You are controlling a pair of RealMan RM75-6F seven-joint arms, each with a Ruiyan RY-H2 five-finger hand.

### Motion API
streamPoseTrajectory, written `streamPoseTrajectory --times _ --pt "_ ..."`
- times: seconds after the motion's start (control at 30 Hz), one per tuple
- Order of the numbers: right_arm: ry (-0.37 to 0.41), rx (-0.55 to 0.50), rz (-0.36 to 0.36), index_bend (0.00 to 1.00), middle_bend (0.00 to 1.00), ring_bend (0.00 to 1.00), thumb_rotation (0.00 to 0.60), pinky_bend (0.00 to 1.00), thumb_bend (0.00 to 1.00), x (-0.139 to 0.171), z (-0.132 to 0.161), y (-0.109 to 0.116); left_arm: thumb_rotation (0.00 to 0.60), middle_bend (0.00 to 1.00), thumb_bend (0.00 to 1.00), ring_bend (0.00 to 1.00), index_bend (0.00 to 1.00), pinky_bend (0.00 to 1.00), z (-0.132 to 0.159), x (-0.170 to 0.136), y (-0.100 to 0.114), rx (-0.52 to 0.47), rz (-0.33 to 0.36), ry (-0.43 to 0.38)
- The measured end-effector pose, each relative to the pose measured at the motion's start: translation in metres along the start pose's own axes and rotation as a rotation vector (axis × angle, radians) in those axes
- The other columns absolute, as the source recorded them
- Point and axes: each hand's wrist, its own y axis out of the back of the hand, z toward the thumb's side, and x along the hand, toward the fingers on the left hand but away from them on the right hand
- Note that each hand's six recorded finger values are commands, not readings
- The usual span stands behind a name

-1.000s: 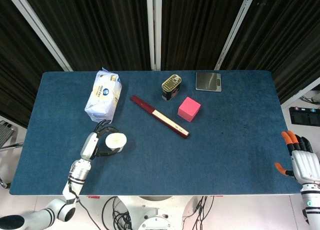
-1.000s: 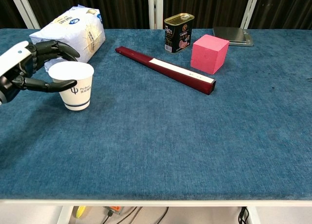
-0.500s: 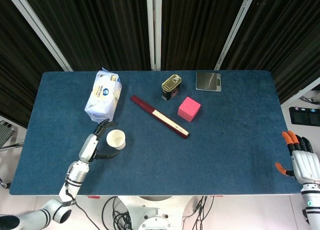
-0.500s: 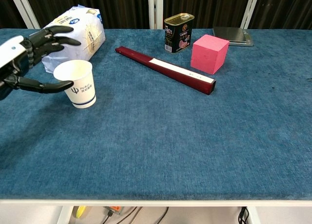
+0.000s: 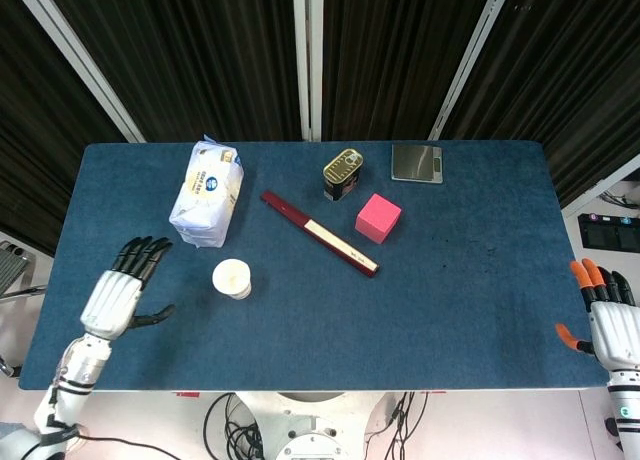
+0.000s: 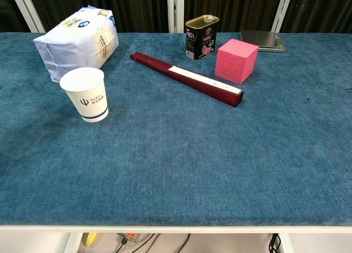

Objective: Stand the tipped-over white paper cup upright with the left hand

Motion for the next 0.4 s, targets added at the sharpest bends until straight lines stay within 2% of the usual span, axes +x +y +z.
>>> streamPoseTrajectory --times 0.1,0.23,0.33,0.4 --pt "0.016 0.006 -0.017 0.00 0.00 0.00 0.600 0.00 0.18 0.003 0.004 0.002 0.600 0.02 0.16 0.00 0.03 0.00 -0.023 -0.028 0.010 0.132 -0.013 0.113" --pt "0.024 0.030 -0.055 0.00 0.00 0.00 0.600 0.00 0.18 0.007 0.006 0.008 0.600 0.00 0.15 0.00 0.01 0.00 -0.042 -0.054 0.013 0.266 -0.038 0.211" --pt "0.025 0.040 -0.070 0.00 0.00 0.00 0.600 0.00 0.18 0.010 0.008 0.008 0.600 0.00 0.14 0.00 0.01 0.00 -0.051 -0.070 0.015 0.322 -0.048 0.267" --pt "0.025 0.040 -0.067 0.00 0.00 0.00 0.600 0.00 0.18 0.010 0.010 0.007 0.600 0.00 0.14 0.00 0.01 0.00 -0.054 -0.074 0.018 0.319 -0.043 0.278"
